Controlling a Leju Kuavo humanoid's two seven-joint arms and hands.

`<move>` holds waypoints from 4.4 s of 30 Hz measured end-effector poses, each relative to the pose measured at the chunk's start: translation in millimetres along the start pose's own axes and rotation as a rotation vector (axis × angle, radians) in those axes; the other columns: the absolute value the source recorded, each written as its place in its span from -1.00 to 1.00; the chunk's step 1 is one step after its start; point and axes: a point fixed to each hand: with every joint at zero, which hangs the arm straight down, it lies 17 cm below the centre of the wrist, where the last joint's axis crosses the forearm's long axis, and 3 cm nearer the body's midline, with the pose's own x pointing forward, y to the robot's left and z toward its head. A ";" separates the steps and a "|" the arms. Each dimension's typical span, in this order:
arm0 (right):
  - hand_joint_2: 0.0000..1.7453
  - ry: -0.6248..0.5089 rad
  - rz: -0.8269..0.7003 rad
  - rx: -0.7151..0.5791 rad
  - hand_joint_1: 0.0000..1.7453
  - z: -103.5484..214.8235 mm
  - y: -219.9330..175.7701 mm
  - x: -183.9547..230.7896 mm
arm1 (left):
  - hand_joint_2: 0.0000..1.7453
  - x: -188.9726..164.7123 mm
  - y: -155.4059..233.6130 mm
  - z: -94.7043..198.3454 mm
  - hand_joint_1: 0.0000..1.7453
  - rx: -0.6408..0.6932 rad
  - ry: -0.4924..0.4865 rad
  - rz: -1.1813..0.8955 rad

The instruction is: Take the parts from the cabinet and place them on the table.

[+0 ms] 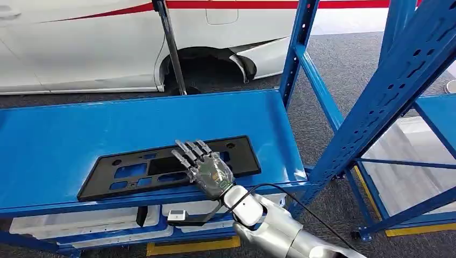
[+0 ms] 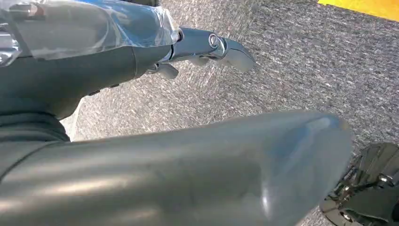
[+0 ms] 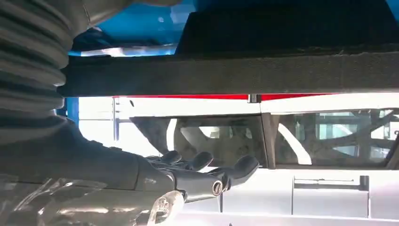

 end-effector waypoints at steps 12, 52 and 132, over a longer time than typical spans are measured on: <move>1.00 -0.004 0.003 0.015 -1.00 -1.6 0.9 1.3 | -1.00 1.1 -0.8 0.1 -1.00 -0.003 -0.003 0.000; 1.00 -0.029 0.028 0.231 1.00 -6.7 33.5 11.5 | -1.00 13.5 -4.4 0.1 -1.00 -0.010 -0.035 0.005; 1.00 -0.504 -1.500 -0.797 1.00 154.6 -392.3 -14.6 | 1.00 57.0 -19.3 12.5 -1.00 -0.075 -0.238 0.578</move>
